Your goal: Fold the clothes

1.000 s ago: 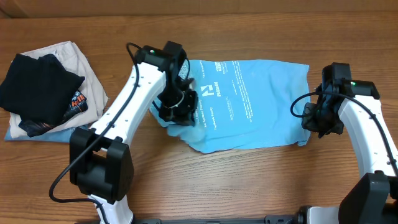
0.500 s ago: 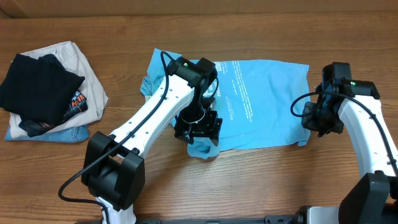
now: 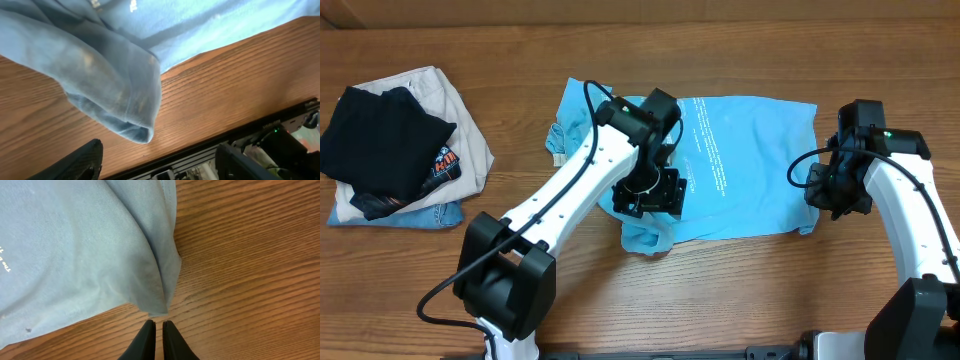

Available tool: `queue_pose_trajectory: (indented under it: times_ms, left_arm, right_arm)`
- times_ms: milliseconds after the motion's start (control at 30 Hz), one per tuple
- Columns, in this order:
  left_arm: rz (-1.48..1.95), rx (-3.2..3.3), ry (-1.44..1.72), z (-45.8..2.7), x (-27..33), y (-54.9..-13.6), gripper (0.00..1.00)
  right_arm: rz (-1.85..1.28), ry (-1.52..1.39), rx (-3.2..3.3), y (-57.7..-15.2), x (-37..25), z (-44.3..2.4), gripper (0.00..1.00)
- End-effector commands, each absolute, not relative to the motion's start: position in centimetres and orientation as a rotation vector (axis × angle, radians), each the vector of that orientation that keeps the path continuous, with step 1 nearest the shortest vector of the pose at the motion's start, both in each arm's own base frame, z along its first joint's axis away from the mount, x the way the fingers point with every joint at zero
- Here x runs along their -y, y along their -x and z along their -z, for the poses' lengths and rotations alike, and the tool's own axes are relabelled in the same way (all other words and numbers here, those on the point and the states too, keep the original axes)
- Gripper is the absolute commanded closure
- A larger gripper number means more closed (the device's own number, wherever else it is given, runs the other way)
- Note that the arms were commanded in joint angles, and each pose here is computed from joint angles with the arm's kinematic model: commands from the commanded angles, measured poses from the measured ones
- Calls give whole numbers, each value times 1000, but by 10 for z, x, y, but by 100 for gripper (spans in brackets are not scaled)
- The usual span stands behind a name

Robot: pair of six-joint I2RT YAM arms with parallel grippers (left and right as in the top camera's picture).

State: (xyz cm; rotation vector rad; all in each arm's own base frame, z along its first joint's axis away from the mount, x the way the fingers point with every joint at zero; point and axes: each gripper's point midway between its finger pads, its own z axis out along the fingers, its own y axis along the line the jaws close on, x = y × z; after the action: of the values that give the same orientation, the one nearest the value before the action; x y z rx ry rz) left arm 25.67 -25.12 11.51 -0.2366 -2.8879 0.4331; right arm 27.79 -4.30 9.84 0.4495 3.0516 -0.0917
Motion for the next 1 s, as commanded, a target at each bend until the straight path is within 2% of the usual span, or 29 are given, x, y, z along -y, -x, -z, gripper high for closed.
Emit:
queue_pose_trajectory:
  times_ms: [0,67,100,133,200,300,400,433,533,767,967]
  left_arm:
    - [-354,2839,160,-90,246,-238,26]
    - [-346,2827,151,-78,243,-233,28]
    - [-346,2828,142,-72,242,-233,37]
    - [-346,2829,132,-69,242,-233,53]
    - [-350,2834,128,-66,242,-234,96]
    - [-312,2883,102,-67,231,-249,96]
    - [-185,3023,-31,-80,188,-298,96]
    - [-154,3069,-116,-90,168,-318,96]
    - [-183,3108,-360,-112,121,-354,96]
    - [-219,2987,-712,-117,41,-357,96]
    - [-244,3018,-785,-117,26,-370,96]
  right_arm:
    - [72,-450,-3047,-278,40,-99,90]
    - [53,-450,-3048,-278,38,-99,90]
    - [42,-449,-3050,-278,37,-99,90]
    - [30,-450,-3053,-278,35,-99,89]
    - [14,-451,-3062,-276,33,-99,86]
    - [15,-481,-3077,-271,33,-98,85]
    - [14,-524,-3077,-269,32,-98,84]
    - [15,-524,-3076,-270,32,-98,80]
    - [15,-524,-3077,-269,32,-98,79]
    - [-119,-536,-3085,-270,17,-98,79]
    - [-208,-551,-3140,-254,6,-80,79]
